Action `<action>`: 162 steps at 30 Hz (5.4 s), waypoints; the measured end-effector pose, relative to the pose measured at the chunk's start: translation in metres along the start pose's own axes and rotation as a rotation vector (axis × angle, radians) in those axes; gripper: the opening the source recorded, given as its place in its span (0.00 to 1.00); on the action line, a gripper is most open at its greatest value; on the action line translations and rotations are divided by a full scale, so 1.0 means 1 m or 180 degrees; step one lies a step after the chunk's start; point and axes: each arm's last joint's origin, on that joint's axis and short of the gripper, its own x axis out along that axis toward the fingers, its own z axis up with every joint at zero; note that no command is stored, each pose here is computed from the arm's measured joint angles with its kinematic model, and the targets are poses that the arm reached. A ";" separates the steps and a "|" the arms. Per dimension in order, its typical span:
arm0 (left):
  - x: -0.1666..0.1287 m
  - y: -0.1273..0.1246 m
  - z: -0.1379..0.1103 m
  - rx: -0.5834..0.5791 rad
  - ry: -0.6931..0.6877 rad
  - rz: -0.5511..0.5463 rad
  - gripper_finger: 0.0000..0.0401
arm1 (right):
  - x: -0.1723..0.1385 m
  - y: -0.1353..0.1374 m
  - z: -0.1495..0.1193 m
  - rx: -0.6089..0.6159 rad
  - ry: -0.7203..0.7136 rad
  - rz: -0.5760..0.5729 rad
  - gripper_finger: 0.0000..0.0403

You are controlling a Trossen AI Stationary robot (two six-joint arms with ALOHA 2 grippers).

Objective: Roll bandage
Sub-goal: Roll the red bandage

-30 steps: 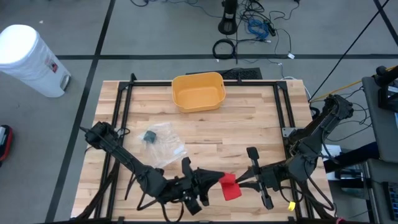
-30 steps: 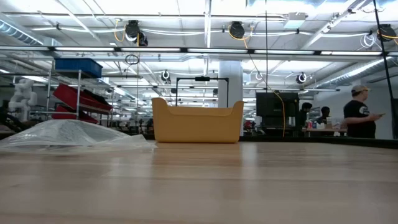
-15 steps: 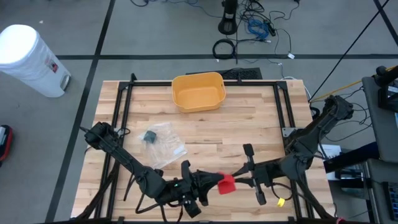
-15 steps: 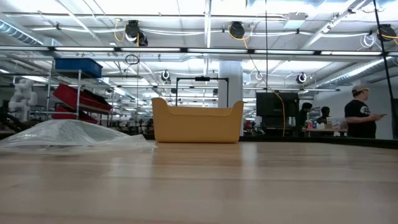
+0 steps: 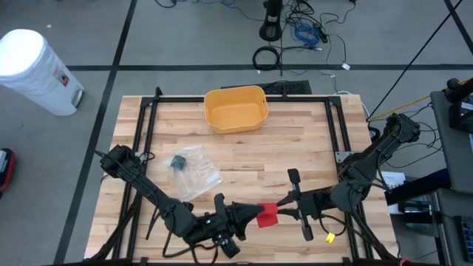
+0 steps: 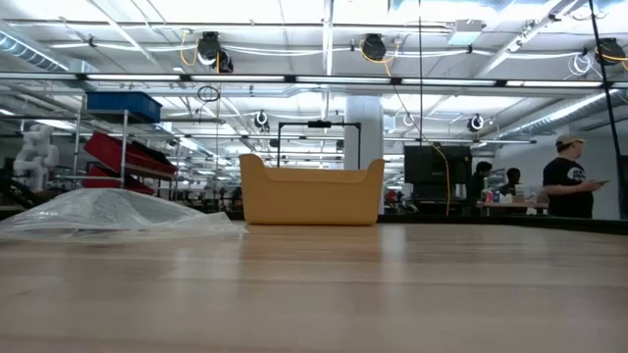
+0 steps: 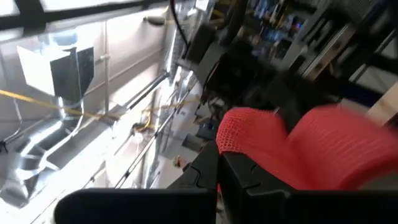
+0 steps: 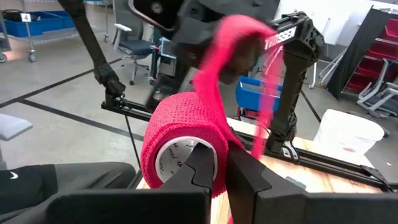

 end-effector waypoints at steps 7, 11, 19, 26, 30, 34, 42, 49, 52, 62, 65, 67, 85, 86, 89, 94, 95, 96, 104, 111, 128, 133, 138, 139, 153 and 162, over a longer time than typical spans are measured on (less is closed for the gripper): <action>-0.016 -0.003 0.015 0.0007 -0.0285 -0.0108 0.01 | 0.000 0.000 0.000 -0.0013 0.0013 0.0006 0.04; -0.022 -0.007 0.019 0.0099 -0.0322 -0.0210 0.09 | 0.000 0.000 0.000 -0.0012 0.0014 0.0008 0.04; -0.016 -0.006 0.005 0.0078 0.0723 -0.0145 0.32 | 0.000 0.001 -0.001 -0.0016 0.0018 0.0010 0.04; -0.021 0.013 0.003 -0.0381 0.0901 -0.0033 0.38 | -0.001 0.001 -0.001 -0.0015 0.0018 0.0019 0.04; -0.035 0.018 0.013 -0.0942 0.0791 -0.0012 0.38 | -0.005 0.002 0.002 -0.0066 -0.0019 0.0055 0.04; -0.051 0.016 0.025 -0.1421 0.0684 -0.0097 0.38 | -0.013 -0.002 0.008 -0.0039 -0.0103 0.0057 0.04; -0.077 -0.009 0.035 -0.2236 0.0635 -0.0569 0.38 | -0.015 0.000 0.010 -0.0048 -0.0137 0.0085 0.04; -0.077 -0.066 0.016 -0.3129 0.0756 -0.1260 0.38 | -0.015 -0.001 0.012 -0.0093 -0.0203 0.0066 0.04; -0.079 -0.097 0.009 -0.3018 0.0961 -0.1209 0.38 | -0.016 -0.001 0.013 -0.0124 -0.0217 0.0065 0.04; -0.071 -0.167 -0.003 -0.3397 0.1265 -0.1273 0.62 | -0.017 -0.002 0.016 -0.0177 -0.0283 0.0053 0.04; -0.069 -0.182 -0.009 -0.3357 0.1377 -0.1125 0.71 | -0.017 -0.002 0.016 -0.0184 -0.0288 0.0050 0.04; -0.066 -0.194 -0.015 -0.3289 0.1439 -0.1127 0.75 | -0.017 -0.002 0.016 -0.0185 -0.0287 0.0049 0.04; -0.027 -0.243 -0.051 -0.3602 0.1445 -0.1279 0.81 | -0.017 -0.002 0.017 -0.0200 -0.0306 0.0043 0.04; -0.027 -0.244 -0.052 -0.3585 0.1452 -0.1280 0.81 | -0.017 -0.002 0.017 -0.0207 -0.0306 0.0042 0.04; -0.028 -0.248 -0.053 -0.3562 0.1468 -0.1290 0.80 | -0.017 -0.002 0.017 -0.0209 -0.0306 0.0044 0.04; -0.028 -0.250 -0.053 -0.3595 0.1425 -0.1318 0.73 | -0.017 -0.002 0.017 -0.0208 -0.0308 0.0044 0.04; -0.028 -0.250 -0.053 -0.3607 0.1426 -0.1317 0.72 | -0.017 -0.002 0.017 -0.0207 -0.0309 0.0043 0.04; -0.027 -0.250 -0.053 -0.3617 0.1428 -0.1315 0.71 | -0.017 -0.002 0.017 -0.0206 -0.0310 0.0042 0.04; -0.024 -0.248 -0.052 -0.3755 0.1347 -0.1329 0.70 | -0.017 -0.002 0.017 -0.0215 -0.0314 0.0041 0.04; -0.024 -0.248 -0.052 -0.3748 0.1346 -0.1341 0.66 | -0.017 -0.002 0.018 -0.0216 -0.0319 0.0042 0.04; -0.008 -0.244 -0.061 -0.3845 0.1211 -0.1406 0.39 | -0.018 -0.002 0.019 -0.0240 -0.0356 0.0034 0.04; -0.004 -0.245 -0.066 -0.3812 0.1248 -0.1385 0.20 | -0.018 -0.002 0.019 -0.0240 -0.0356 0.0033 0.04; -0.004 -0.244 -0.068 -0.3470 0.1322 -0.1163 0.02 | -0.018 -0.002 0.019 -0.0249 -0.0355 0.0033 0.04; -0.005 -0.244 -0.069 -0.3381 0.1348 -0.1087 0.02 | -0.018 -0.002 0.019 -0.0251 -0.0355 0.0034 0.04; 0.012 -0.149 -0.065 -0.1464 0.1721 -0.0025 0.01 | -0.018 -0.002 0.019 -0.0251 -0.0356 0.0034 0.04; 0.008 -0.008 -0.060 -0.1377 0.1597 0.0231 0.01 | -0.018 -0.002 0.020 -0.0268 -0.0374 0.0031 0.04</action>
